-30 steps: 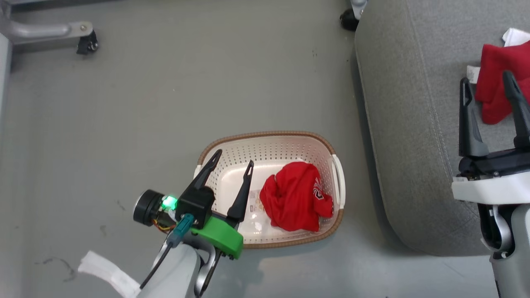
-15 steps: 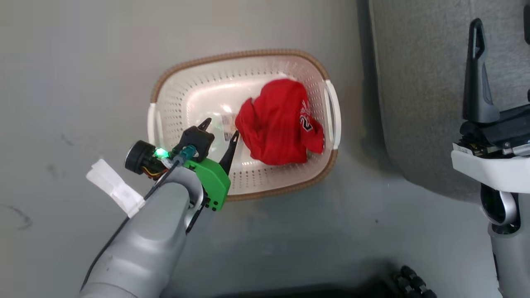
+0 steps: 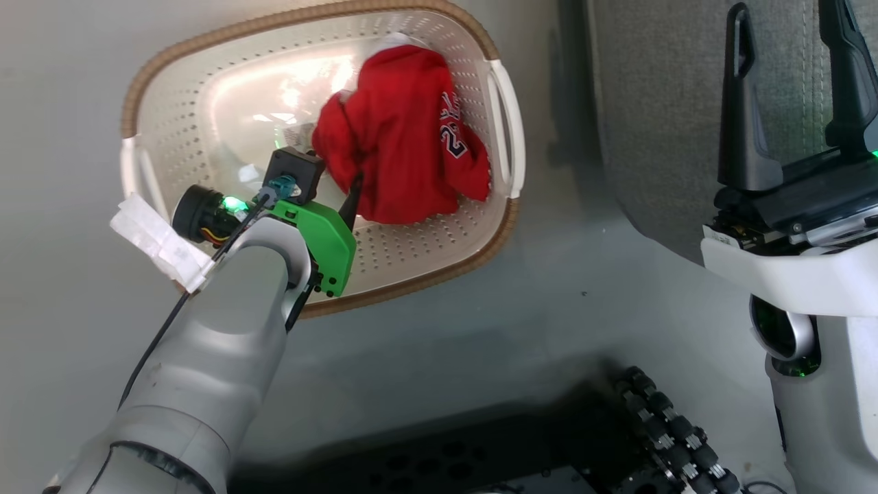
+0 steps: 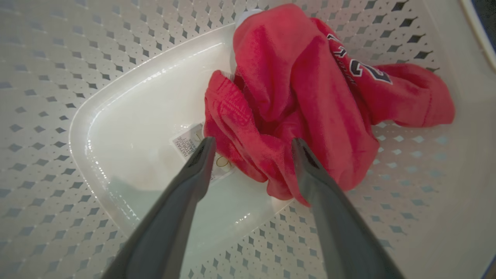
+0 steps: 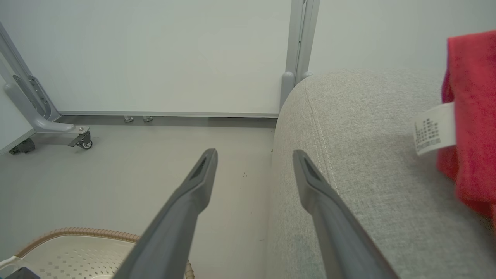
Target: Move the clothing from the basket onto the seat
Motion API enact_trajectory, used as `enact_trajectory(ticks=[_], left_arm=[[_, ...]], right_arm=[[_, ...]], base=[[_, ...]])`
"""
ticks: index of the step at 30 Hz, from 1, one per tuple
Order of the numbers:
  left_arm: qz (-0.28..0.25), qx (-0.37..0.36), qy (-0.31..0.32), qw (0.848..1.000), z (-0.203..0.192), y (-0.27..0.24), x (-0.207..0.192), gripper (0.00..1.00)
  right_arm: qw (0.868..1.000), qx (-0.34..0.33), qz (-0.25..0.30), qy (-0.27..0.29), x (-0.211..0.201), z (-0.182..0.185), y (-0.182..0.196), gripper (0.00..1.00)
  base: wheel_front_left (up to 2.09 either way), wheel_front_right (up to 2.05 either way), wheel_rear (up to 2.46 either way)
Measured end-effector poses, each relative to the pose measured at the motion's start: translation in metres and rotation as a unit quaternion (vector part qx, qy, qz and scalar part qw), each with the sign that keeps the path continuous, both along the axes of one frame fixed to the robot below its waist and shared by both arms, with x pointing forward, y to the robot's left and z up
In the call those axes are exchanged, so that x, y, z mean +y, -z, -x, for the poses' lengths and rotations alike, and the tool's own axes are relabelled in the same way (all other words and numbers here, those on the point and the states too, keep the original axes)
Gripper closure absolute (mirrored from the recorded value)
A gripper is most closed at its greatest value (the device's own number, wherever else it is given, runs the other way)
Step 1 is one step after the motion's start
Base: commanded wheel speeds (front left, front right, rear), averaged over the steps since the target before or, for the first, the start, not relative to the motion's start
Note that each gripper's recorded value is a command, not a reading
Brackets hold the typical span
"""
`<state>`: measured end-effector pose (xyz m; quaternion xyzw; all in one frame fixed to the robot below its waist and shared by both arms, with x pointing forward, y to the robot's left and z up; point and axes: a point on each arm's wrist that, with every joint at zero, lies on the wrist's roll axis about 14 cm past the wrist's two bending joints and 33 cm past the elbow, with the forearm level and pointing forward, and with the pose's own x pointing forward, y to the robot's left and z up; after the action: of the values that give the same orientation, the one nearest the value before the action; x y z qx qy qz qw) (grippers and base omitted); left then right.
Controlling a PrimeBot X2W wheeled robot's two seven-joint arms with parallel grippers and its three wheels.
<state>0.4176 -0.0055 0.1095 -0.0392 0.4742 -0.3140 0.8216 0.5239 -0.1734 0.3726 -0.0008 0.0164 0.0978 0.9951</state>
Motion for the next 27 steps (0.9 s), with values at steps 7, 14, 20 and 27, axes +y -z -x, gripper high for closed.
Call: enact_trajectory(ticks=[7,14,20,27], left_arm=[[0.0,0.032,-0.002,0.999,0.003,0.026,-0.015,0.0],[-0.007,0.068,-0.004,0.998,0.006,0.043,-0.024,0.0],[-0.009,0.08,0.007,0.997,0.005,0.049,-0.031,0.0],[-0.012,0.092,0.03,0.995,0.01,0.053,-0.037,0.35]], right_arm=[[1.0,0.025,0.009,0.016,-0.009,0.005,0.019,0.0],[0.999,0.042,0.018,0.019,-0.013,0.009,0.03,0.0],[0.998,0.05,0.019,0.017,-0.012,0.013,0.036,0.0],[0.998,0.054,0.021,0.017,-0.012,0.016,0.036,0.0]], base=[[0.0,0.0,0.0],[0.0,0.0,0.0],[0.0,0.0,0.0],[0.0,0.0,0.0]])
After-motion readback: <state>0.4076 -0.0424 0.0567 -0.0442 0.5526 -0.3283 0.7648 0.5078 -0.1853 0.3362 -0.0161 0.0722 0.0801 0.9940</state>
